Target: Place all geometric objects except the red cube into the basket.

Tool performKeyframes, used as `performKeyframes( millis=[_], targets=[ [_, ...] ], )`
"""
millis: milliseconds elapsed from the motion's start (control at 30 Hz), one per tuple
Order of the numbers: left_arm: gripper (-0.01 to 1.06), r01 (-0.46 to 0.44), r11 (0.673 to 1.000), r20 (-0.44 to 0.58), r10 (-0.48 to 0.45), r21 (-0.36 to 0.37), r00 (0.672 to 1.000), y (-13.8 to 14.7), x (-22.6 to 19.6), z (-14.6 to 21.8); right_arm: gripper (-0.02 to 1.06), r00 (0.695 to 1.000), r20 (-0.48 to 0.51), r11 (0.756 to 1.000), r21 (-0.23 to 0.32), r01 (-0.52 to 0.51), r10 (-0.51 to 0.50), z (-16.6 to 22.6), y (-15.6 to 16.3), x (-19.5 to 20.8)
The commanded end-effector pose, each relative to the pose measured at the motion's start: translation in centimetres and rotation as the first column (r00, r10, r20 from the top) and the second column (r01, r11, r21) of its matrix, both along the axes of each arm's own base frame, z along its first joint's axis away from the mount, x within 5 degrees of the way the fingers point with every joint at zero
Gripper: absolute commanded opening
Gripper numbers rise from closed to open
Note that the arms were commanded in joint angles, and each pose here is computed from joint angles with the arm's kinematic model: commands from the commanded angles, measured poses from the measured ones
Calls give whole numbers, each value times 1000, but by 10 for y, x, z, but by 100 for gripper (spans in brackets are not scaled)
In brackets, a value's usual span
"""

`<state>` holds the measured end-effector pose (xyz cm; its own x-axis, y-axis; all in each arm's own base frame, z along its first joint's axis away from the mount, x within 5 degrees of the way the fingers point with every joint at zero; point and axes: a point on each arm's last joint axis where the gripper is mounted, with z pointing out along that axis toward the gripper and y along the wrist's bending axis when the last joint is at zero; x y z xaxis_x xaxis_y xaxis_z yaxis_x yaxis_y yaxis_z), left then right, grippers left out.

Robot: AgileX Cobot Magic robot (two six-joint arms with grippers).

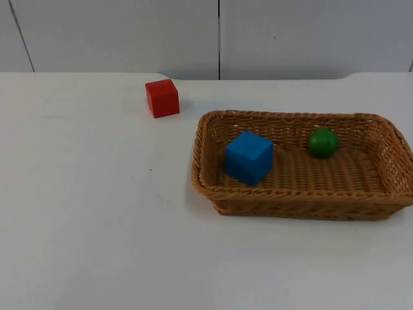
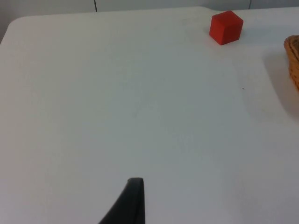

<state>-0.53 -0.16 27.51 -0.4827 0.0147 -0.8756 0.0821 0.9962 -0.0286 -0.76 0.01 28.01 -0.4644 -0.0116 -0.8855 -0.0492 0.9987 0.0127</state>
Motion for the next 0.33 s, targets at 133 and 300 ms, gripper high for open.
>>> performKeyframes(
  millis=[133,300],
  targets=[
    [102,-45,999,11,45,0,999,0,0,0,105,1000,10,1000,4,6,-6,0,0,0],
    [102,-119,993,11,119,1,993,0,0,0,105,1000,10,1000,4,6,-6,0,0,0]
  ],
)
